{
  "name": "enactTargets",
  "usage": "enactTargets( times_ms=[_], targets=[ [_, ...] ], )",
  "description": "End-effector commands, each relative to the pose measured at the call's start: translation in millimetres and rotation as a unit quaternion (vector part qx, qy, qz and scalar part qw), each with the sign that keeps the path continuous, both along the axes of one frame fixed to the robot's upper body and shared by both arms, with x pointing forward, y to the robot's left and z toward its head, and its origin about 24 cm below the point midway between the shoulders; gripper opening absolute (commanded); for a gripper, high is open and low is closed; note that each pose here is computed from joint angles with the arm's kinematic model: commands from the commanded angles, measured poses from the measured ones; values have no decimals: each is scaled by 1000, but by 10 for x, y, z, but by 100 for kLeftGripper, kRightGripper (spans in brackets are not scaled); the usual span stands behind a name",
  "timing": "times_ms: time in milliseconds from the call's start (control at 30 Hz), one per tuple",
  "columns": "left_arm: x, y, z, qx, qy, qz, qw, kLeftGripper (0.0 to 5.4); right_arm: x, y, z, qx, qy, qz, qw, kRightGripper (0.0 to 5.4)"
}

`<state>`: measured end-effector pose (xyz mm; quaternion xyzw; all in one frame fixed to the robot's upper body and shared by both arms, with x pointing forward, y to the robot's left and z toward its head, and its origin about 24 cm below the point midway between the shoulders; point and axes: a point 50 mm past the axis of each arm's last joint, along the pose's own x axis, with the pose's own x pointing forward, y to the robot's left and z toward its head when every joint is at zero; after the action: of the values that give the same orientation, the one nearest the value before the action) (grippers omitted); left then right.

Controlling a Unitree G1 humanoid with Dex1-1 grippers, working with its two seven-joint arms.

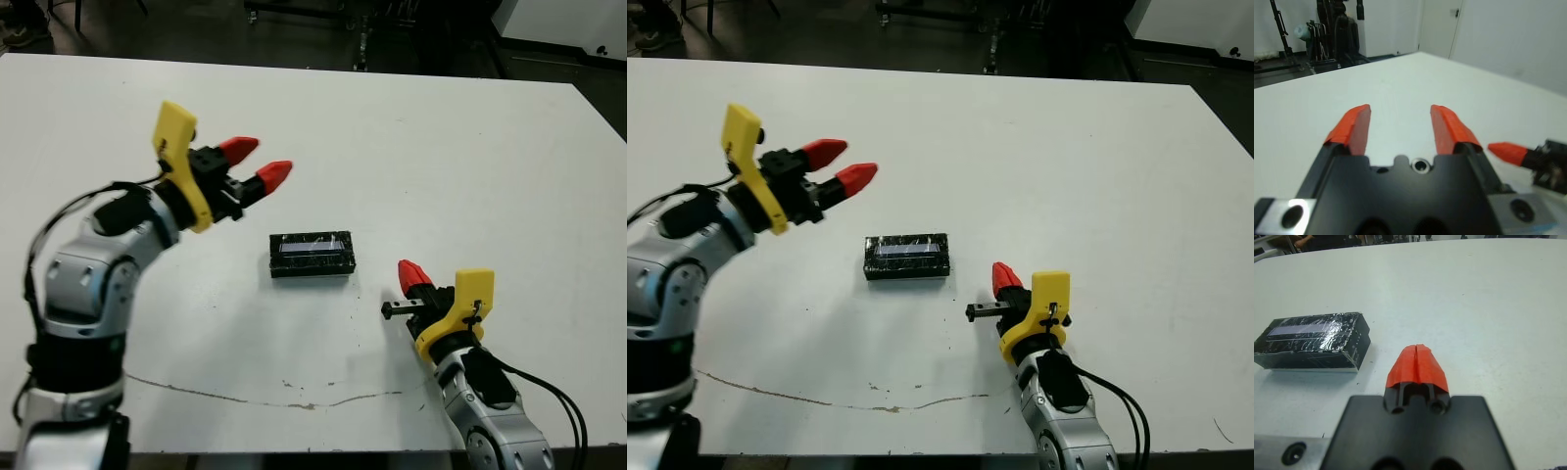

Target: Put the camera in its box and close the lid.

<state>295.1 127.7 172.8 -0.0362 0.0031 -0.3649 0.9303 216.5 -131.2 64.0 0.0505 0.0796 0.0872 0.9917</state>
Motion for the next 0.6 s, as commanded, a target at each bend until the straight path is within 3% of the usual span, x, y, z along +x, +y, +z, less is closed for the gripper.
enactTargets(
  times_ms=[33,300,533,600],
  targets=[
    [-62,-123,-106,-7,24,-3,1000,227,-13,-32,-12,-11,3,-8,1000,0],
    [-138,-397,-381,8,101,20,995,107,-19,-34,-25,-1,4,-7,1000,0],
    [-150,-453,-792,49,160,23,986,1,-27,-38,-20,4,4,-6,1000,0],
    [-152,-445,-901,55,177,30,982,1,-25,-52,-29,-11,1,-5,1000,0]
  ],
)
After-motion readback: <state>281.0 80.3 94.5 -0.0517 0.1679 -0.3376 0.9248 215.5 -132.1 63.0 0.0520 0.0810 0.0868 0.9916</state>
